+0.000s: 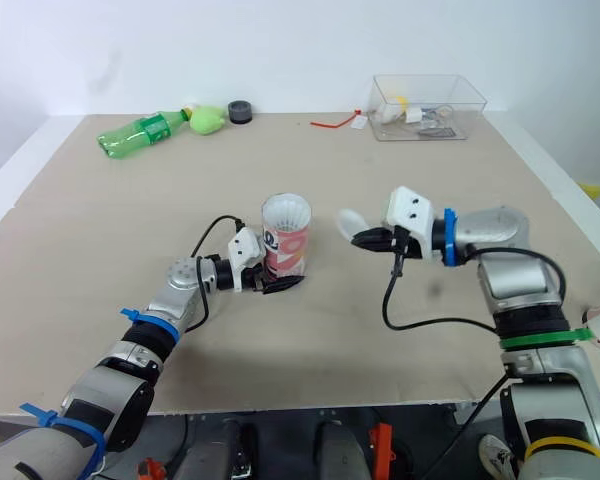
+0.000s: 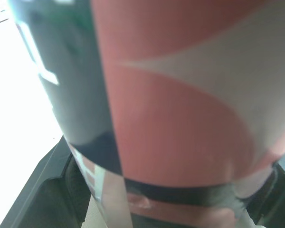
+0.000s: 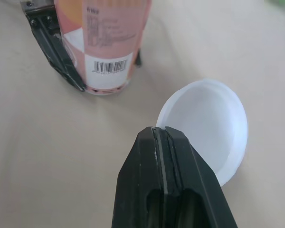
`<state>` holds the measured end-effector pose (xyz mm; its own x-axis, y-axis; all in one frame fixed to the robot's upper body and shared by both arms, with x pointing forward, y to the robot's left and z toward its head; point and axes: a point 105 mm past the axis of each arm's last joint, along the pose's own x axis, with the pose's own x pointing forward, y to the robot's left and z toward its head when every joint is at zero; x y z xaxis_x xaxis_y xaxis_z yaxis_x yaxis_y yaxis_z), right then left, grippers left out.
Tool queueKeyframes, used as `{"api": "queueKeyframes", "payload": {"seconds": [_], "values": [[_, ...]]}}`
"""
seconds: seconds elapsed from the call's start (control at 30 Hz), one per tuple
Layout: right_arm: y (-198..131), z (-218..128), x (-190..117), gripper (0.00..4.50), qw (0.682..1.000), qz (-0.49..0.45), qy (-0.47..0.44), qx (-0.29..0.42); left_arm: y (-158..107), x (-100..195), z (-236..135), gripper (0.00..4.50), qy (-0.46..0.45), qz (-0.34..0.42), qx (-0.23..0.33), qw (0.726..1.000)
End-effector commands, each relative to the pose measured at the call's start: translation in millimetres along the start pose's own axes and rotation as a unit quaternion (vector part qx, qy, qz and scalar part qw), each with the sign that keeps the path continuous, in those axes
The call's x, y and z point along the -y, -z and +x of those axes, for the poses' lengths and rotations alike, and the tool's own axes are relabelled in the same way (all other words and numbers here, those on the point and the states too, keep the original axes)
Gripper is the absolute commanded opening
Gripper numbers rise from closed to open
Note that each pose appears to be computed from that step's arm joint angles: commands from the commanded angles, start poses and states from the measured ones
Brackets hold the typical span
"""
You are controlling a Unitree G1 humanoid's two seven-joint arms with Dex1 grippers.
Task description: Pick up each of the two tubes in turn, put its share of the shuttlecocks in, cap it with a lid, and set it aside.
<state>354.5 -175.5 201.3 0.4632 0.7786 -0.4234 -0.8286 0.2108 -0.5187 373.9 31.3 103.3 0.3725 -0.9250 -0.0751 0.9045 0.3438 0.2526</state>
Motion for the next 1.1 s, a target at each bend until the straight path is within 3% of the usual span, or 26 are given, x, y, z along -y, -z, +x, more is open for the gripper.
{"api": "queueKeyframes", "payload": {"seconds": [0.03,0.2,0.47,0.83,1.1], "values": [[-35.9,-18.8,15.1,0.05,0.995,-0.104,0.002,0.007,2.4,-2.4,-2.7,3.65,-0.002,-0.015,0.003,1.0],[-66.4,-25.7,16.7,0.05,0.977,-0.209,-0.05,-0.009,1.9,6.9,5.1,3.65,0.033,-0.031,0.002,0.999],[-105.7,-12.7,11.3,0.05,0.946,-0.291,-0.143,0.005,-0.4,21.0,15.2,3.65,0.083,-0.048,-0.002,0.995],[-123.7,2.5,11.2,0.05,0.921,-0.333,-0.203,0.007,-1.6,21.4,18.5,3.65,0.085,-0.043,-0.005,0.995],[-114.0,4.4,3.5,0.05,0.914,-0.331,-0.235,0.002,0.5,22.0,17.4,3.65,0.082,-0.045,-0.006,0.996]]}}
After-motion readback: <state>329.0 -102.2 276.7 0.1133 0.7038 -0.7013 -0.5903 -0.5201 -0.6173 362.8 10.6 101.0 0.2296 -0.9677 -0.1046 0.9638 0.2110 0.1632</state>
